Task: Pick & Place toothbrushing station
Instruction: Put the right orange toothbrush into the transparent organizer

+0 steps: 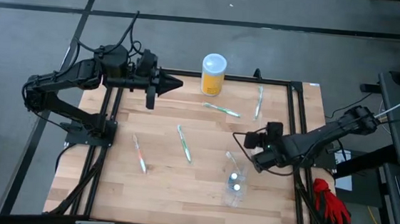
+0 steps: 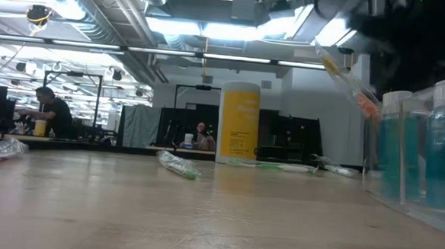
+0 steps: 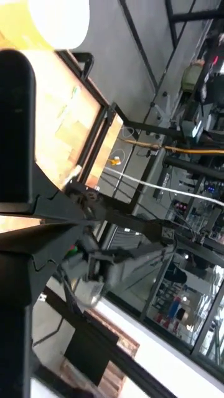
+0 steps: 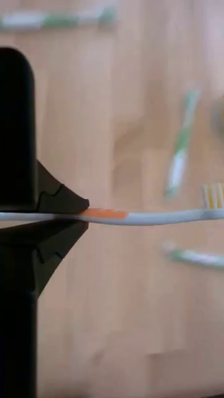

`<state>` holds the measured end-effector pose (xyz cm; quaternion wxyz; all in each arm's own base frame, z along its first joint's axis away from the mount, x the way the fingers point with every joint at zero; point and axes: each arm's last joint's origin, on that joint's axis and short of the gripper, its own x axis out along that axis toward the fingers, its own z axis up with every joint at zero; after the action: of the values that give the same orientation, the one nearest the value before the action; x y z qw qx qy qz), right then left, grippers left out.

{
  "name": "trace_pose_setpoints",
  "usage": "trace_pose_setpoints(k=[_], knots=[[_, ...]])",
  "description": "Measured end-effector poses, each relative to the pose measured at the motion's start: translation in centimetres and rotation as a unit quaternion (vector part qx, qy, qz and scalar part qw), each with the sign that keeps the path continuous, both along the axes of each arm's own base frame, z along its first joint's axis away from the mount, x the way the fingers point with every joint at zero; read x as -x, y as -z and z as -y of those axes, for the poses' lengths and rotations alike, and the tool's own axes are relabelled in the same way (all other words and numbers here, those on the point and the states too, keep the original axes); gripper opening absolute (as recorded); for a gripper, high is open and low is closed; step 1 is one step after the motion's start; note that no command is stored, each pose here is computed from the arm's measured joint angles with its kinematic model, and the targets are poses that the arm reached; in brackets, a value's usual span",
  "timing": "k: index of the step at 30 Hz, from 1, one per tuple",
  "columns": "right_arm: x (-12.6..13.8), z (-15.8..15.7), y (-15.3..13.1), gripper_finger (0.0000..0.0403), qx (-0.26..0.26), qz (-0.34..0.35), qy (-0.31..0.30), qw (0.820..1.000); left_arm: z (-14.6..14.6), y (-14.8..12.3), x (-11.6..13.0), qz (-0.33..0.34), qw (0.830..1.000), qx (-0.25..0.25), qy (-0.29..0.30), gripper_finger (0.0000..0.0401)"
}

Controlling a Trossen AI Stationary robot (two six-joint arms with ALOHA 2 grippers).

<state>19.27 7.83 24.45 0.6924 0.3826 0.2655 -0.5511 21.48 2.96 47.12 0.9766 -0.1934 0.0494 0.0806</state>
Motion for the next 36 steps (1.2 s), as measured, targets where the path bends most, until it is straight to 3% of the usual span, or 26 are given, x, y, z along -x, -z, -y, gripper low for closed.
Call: trace_pose_setpoints(k=[6,9,18,21,28,36], knots=[[0.4,-1.5,-1.4,0.0010,0.091,0.086,-0.031,0.992,-0.1,0.0,0.0,-0.002,1.000,-0.014,-0.014,0.0015],[1.2,-2.8,-1.3,0.0010,0.126,0.143,-0.048,0.981,-0.2,0.0,0.2,-0.007,0.999,-0.030,-0.027,0.0015],[2.1,-5.7,-1.2,0.0010,0.221,0.228,-0.129,0.939,-0.3,-0.2,1.1,-0.018,0.995,-0.072,-0.063,0.0015],[1.9,-6.8,-0.5,0.0010,0.243,0.239,-0.150,0.928,-0.3,-0.3,1.3,-0.019,0.993,-0.087,-0.074,0.0015],[1.4,-8.8,1.8,0.0010,0.257,0.222,-0.179,0.923,-0.4,-0.3,1.3,-0.023,0.991,-0.103,-0.081,0.0015],[1.8,-9.1,4.5,0.0010,0.276,0.221,-0.196,0.915,1.2,-0.5,1.1,-0.024,0.982,-0.184,-0.034,0.0015]])
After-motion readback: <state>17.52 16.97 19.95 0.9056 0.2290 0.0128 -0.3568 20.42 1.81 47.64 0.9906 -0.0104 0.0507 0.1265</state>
